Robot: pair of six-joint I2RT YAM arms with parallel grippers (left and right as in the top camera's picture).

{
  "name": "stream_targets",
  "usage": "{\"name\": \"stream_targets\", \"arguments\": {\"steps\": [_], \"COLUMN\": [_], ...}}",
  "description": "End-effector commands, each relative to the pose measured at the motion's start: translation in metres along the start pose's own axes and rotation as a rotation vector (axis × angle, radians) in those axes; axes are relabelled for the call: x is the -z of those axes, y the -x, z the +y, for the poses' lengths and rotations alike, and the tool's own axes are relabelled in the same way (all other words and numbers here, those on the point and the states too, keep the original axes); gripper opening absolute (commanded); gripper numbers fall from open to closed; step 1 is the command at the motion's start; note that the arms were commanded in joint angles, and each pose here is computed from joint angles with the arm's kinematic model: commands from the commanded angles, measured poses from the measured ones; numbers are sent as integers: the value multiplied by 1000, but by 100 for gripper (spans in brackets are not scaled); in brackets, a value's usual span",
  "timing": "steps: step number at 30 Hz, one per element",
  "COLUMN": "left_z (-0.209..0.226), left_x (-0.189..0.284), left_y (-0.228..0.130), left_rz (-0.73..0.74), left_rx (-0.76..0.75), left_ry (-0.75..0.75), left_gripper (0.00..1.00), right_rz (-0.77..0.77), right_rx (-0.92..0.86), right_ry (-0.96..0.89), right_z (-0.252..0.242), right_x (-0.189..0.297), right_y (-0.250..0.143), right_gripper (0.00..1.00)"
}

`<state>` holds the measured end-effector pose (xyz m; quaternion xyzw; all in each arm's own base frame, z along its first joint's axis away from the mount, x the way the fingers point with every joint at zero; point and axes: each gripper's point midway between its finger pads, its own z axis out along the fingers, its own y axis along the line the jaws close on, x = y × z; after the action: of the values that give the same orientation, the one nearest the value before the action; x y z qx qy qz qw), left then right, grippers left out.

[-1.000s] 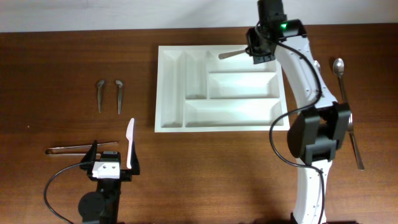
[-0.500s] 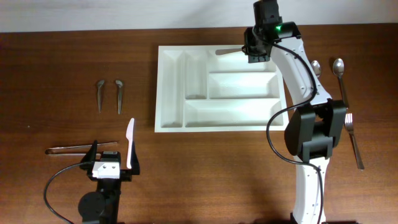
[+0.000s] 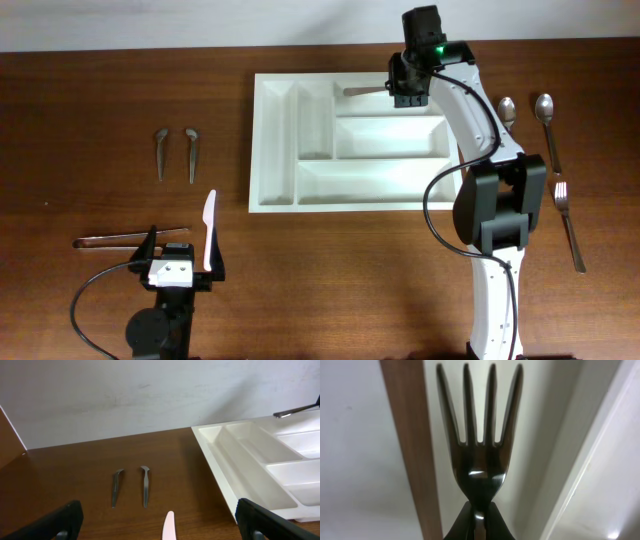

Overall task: Pack container
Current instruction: 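Carry the fork to the tray's top-right compartment and release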

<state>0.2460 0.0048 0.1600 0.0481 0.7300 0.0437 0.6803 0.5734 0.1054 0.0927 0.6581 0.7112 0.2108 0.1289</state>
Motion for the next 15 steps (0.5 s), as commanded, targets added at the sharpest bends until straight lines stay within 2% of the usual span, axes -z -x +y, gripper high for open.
{"name": "stream_targets", "arguments": {"steps": [1, 4, 10, 15], "left_z": [0, 0, 0, 0], "left_x": [0, 0, 0, 0], "left_y": [-2, -2, -2, -2], "left_rz": [1, 1, 1, 1], "left_rx": [-10, -10, -10, -10], "left_ry": [2, 2, 2, 2], "left_gripper": [99, 99, 99, 99], "right_rz": [31, 36, 31, 27], "right_rx": [-3, -3, -2, 118], "right_ry": [-24, -29, -28, 14], "right_z": [-7, -8, -8, 2], "right_x": [-13, -15, -15, -15], "right_y": [-10, -11, -9, -9], "right_gripper": [4, 5, 25, 27]}}
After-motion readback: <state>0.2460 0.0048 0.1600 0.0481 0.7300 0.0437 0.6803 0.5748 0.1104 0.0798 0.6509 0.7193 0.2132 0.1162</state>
